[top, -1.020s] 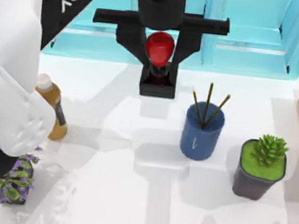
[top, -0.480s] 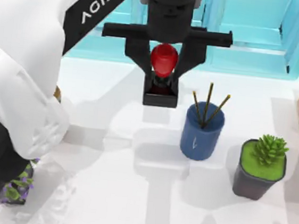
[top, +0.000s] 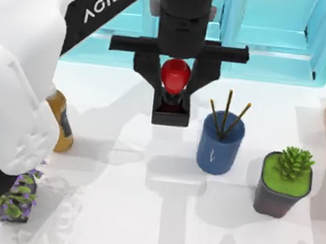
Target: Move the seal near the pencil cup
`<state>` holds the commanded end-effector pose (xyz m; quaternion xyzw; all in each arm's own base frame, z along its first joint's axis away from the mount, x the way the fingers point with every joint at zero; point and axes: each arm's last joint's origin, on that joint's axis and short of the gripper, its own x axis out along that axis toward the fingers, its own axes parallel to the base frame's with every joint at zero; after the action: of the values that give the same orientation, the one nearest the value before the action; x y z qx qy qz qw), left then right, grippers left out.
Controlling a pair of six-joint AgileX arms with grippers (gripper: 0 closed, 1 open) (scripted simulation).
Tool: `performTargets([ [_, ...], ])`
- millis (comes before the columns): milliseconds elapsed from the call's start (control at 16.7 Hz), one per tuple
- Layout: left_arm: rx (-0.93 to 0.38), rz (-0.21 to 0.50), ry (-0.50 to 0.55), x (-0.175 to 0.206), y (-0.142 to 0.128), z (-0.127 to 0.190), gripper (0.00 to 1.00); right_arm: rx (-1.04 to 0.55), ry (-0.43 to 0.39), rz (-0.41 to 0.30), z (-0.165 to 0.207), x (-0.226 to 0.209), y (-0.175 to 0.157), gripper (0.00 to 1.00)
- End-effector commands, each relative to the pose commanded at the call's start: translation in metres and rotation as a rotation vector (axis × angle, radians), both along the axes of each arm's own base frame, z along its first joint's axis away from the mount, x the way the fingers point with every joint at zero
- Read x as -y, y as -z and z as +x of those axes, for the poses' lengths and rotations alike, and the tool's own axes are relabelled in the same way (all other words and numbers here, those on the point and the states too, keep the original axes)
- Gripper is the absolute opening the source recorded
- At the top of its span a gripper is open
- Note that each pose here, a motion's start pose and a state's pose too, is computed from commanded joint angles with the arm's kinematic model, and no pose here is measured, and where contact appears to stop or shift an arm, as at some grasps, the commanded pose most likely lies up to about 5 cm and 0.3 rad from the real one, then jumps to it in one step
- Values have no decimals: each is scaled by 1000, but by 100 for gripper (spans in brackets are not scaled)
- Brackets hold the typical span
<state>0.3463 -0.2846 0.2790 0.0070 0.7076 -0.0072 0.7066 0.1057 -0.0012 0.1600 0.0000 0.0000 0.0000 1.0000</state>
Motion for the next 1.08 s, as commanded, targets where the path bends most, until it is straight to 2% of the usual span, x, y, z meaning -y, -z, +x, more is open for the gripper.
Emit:
performTargets([
  [240, 1, -1, 0, 0, 0, 0, 0, 0, 0, 0, 0, 0, 0, 100],
  [1020, 1, -1, 0, 0, 0, 0, 98, 0, 0, 0, 0, 0, 0, 100],
  [1080, 1, -1, 0, 0, 0, 0, 100, 0, 0, 0, 0, 0, 0, 100],
])
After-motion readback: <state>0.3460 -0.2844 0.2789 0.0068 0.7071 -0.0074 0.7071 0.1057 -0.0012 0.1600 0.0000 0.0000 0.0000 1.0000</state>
